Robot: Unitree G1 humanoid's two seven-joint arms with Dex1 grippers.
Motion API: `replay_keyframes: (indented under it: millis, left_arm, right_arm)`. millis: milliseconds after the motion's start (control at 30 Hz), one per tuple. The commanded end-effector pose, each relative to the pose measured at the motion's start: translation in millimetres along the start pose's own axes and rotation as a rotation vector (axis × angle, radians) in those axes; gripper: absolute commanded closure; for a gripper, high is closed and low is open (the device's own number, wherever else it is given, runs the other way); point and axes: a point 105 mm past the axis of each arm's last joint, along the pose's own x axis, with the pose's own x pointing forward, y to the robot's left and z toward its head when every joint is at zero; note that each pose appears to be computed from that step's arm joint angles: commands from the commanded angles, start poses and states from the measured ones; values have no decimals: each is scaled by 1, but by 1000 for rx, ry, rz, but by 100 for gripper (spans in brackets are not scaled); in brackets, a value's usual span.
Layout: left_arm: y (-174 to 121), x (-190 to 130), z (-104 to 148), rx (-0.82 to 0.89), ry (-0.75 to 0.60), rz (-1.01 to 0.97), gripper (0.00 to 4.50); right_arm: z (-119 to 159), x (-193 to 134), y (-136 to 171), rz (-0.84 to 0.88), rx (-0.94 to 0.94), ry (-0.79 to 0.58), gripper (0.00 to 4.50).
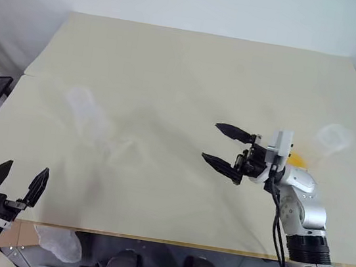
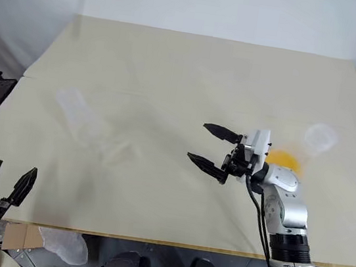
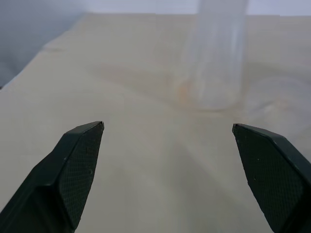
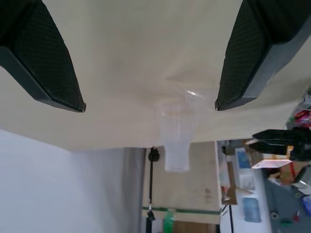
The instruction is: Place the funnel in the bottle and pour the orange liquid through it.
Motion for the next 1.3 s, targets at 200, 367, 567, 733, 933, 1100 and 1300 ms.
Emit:
replay_keyframes:
  millis: [200,367,567,733,933,1100,1300]
  left_arm:
    - [-28,42,38,-14,-105,-140,0]
    - [-28,81,56,-11,-103,-161,0]
    - [-38,124,65,-31,-74,-246,0]
    - [-34,143,69,-12,-60,-250,0]
    - [-36,158,68,4,-46,-271,0]
    - [-42,164,69,-6,-59,-307,40]
    - [-46,166,72,0,-82,-330,203]
  right_arm:
    - [3,-9,-2,3,-31,25,3]
    - [1,-12,2,8,-24,38,3]
    - [1,-10,10,7,-9,25,3]
    - [5,-10,10,-13,-12,12,3]
    - [5,-8,12,-29,-10,4,3]
    - [4,-7,12,-41,-11,0,0]
    - [2,-7,12,-50,-11,-4,0]
